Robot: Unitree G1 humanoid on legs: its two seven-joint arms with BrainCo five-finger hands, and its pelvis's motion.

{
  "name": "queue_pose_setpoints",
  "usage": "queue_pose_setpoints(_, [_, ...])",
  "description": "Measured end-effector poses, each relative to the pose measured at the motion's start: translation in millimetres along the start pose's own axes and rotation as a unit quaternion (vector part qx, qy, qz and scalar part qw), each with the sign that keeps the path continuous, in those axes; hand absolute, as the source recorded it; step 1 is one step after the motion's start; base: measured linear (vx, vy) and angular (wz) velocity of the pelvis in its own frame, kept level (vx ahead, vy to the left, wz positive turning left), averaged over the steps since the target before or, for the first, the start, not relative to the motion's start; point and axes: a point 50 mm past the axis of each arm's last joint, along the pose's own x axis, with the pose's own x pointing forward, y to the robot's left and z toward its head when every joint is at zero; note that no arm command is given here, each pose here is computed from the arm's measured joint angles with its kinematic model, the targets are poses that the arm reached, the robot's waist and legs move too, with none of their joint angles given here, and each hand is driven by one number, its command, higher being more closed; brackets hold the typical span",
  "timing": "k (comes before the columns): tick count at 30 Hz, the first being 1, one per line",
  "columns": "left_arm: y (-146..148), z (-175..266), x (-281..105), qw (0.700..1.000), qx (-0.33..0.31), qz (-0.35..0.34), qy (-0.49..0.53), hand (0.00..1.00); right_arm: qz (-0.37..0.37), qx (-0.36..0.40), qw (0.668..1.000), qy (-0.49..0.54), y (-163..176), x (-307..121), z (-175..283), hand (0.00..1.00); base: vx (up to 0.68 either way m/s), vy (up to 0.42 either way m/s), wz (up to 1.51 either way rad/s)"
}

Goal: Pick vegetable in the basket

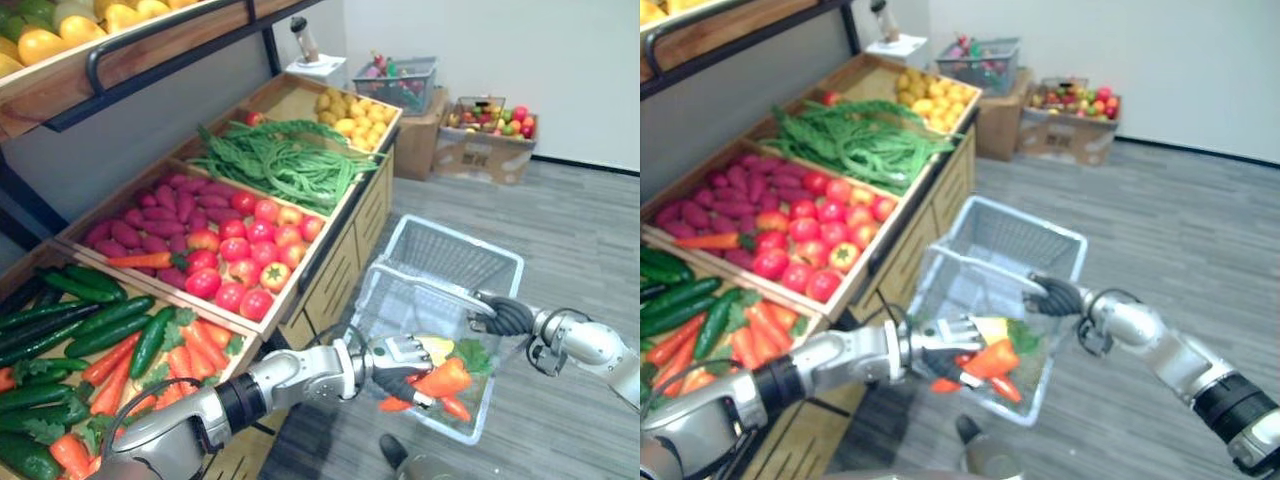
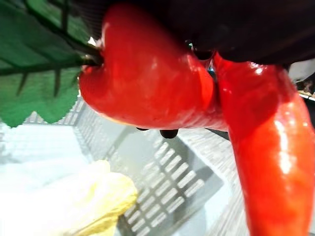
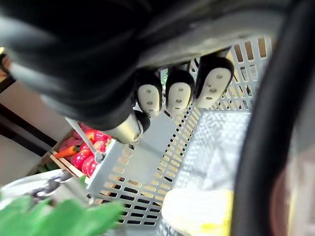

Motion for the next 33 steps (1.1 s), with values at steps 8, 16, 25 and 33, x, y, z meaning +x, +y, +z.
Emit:
queue_pose_setpoints(8, [-15.5,-13.2,4.1,0.999,-0.002,-0.028,0.041,0.00,0.024,0.018,0.997,-0.065,8.3,5.0,26.1,1.00,-0.05,-0.009,-0.05])
queue_pose_setpoints(16, [-24.3,-20.5,10.2,0.997,-0.007,-0.040,0.068,0.00,0.030,0.028,0.996,-0.073,11.3,5.7,28.6,1.00,-0.05,-0.027,-0.08])
queue_pose_setpoints(25, [-26.0,-28.1,7.7,0.995,-0.004,-0.048,0.088,0.00,0.035,0.042,0.996,-0.076,11.5,5.8,28.9,1.00,-0.07,-0.039,-0.02])
queue_pose_setpoints(33, [-19.0,-25.5,14.9,0.996,0.001,-0.040,0.079,0.00,0.035,0.053,0.996,-0.066,19.2,3.8,24.1,1.00,-0.07,-0.039,0.11])
